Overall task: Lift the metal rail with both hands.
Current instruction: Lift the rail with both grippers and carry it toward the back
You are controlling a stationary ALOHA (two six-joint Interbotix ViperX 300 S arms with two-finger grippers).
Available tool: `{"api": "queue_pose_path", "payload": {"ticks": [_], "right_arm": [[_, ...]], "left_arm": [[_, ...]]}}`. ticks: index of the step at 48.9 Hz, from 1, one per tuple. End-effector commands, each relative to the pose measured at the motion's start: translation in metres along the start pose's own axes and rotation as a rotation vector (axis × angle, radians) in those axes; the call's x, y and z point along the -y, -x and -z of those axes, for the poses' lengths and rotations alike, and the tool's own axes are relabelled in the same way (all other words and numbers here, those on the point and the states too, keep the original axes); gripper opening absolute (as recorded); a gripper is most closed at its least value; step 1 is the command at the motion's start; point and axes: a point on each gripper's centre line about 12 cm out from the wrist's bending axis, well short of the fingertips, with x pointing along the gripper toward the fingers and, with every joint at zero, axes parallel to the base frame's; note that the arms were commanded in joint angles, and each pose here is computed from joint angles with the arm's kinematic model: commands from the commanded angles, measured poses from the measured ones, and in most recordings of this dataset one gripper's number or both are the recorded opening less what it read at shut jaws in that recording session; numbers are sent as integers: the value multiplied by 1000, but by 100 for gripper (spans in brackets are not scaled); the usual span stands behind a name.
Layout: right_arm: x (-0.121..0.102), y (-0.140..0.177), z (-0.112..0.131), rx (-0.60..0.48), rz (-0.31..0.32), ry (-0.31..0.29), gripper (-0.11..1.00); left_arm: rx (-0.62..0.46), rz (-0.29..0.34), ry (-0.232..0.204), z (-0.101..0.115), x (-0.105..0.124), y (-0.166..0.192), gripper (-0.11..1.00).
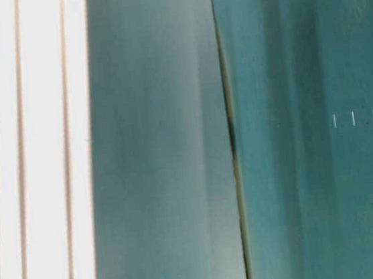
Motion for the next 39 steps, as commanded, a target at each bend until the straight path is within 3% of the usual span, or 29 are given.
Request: {"api": "queue_pose_path", "payload": {"ticks": [1,16,39], "right_arm": [[-6,27,-4,56,-16,-53,36],[-16,56,-10,93,-24,-52,36],[-17,64,-14,87,-23,-62,36]], "left_arm": [[72,-13,20,-17,-9,24,35],[70,-22,37,-33,-11,44,35],[30,-27,43,-34,-11,49,35]]}}
